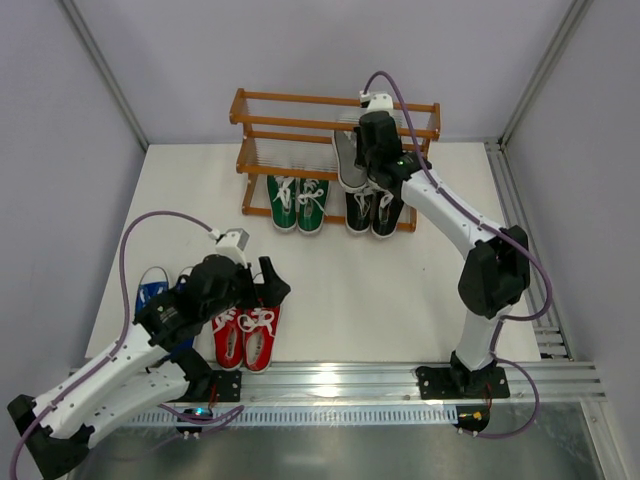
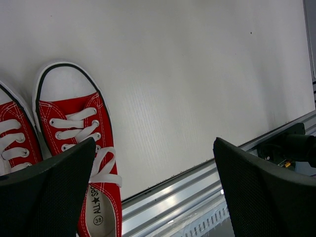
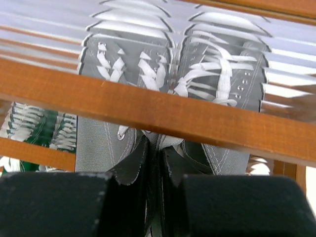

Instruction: Place and organize the shoes onto the shoe shelf

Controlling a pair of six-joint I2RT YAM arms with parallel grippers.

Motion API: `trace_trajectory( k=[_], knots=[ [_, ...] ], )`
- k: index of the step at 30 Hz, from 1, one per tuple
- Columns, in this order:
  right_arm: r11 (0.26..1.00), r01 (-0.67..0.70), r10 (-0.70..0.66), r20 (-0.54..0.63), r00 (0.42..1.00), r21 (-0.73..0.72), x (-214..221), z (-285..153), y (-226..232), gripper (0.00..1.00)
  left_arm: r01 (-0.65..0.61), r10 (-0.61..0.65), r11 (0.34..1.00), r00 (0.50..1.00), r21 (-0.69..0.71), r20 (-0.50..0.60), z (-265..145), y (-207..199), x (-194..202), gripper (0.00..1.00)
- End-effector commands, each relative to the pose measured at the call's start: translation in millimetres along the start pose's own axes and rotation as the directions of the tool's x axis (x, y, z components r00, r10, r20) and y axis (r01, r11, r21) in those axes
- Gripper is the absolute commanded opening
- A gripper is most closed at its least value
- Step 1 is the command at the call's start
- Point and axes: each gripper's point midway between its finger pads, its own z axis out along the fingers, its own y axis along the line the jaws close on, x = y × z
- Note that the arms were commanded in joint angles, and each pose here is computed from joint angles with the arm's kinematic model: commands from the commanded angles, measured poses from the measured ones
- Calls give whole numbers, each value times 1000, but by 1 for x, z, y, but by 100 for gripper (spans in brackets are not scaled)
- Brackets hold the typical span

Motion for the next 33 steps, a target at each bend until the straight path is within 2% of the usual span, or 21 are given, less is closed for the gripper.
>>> trace_trajectory(
  k=[1, 6, 23, 24, 25, 27, 28, 31, 33],
  knots=[
    [992, -122, 112, 279, 954, 18, -100, -19, -11, 4, 3, -3, 1000, 999, 4, 35, -7, -2, -9, 100],
    [989, -131, 110, 244, 963, 74, -83, -6, -26, 4, 5, -5, 1000, 999, 2, 37, -9, -1, -8, 100],
    [986, -146, 133, 149, 980, 81, -41, 8, -38, 4, 26, -25, 1000, 999, -11, 37, -10, 7, -1, 100],
    [985, -152, 139, 149, 979, 78, -41, 6, -38, 8, 28, -28, 1000, 999, -7, 41, -11, 6, -2, 100],
    [984, -162, 149, 159, 976, 72, -45, 0, -39, 22, 27, -27, 1000, 999, -7, 41, -11, 6, -2, 100],
    [983, -167, 154, 158, 975, 73, -45, -5, -41, 35, 28, -28, 1000, 999, -9, 47, -12, 7, -3, 100],
    [982, -174, 160, 162, 974, 73, -47, -9, -43, 46, 29, -29, 1000, 998, -11, 51, -12, 7, -4, 100],
    [979, -189, 173, 180, 968, 72, -54, -24, -47, 63, 34, -33, 999, 998, -13, 50, -11, 7, -4, 100],
    [978, -195, 178, 192, 965, 70, -58, -35, -50, 69, 34, -33, 999, 998, -13, 46, -11, 6, -4, 100]
  ],
)
